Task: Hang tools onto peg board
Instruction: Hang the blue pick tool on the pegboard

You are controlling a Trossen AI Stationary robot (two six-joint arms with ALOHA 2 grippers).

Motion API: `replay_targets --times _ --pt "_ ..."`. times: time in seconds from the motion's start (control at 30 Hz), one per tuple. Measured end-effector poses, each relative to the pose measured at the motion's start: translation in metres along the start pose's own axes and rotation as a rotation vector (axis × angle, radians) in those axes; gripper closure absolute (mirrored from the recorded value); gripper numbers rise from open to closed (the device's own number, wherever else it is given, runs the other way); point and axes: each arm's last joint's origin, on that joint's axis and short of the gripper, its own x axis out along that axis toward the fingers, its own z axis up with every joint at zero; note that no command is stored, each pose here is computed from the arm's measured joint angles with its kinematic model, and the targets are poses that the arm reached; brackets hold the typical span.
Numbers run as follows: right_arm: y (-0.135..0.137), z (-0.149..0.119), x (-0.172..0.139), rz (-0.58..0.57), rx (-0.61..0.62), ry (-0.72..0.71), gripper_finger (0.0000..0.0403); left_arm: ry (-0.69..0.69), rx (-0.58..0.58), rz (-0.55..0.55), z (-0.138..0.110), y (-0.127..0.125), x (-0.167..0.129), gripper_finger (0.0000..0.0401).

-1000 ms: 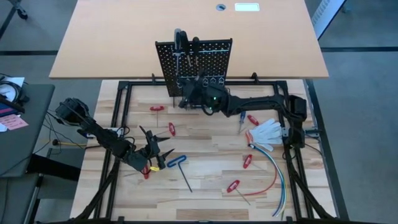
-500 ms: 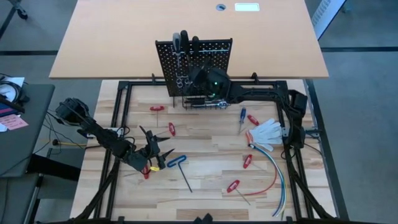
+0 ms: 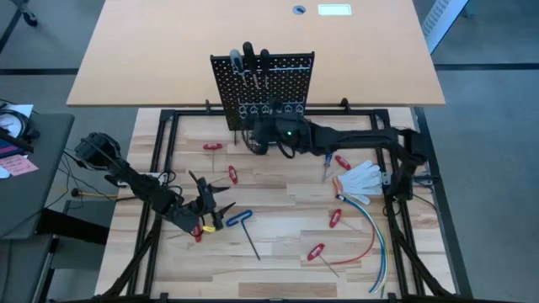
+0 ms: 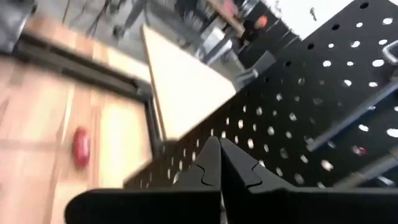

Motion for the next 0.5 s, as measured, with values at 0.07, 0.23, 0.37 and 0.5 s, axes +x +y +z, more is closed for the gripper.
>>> replay_targets --times 0.07,0.23,0.37,0.5 --pt "-0.003 0.004 -0.014 0.021 -0.016 0.047 0.0403 0.001 0.002 -0.009 -0.001 -0.001 -0.002 0.0139" --pt "-0.002 -0.015 -0.054 0.111 0.158 0.073 0.0403 -0.008 -0.006 -0.036 -0.001 -0.005 -0.008 0.0139" --pt "0.032 -0.053 -0.074 0.322 0.332 0.118 0.0403 -0.019 0.036 -0.029 -0.002 -0.007 -0.012 0.0139" --pt "0.084 -0.076 -0.092 0.499 0.459 0.133 0.0403 -0.016 0.1 -0.055 -0.002 -0.008 -0.013 0.0139"
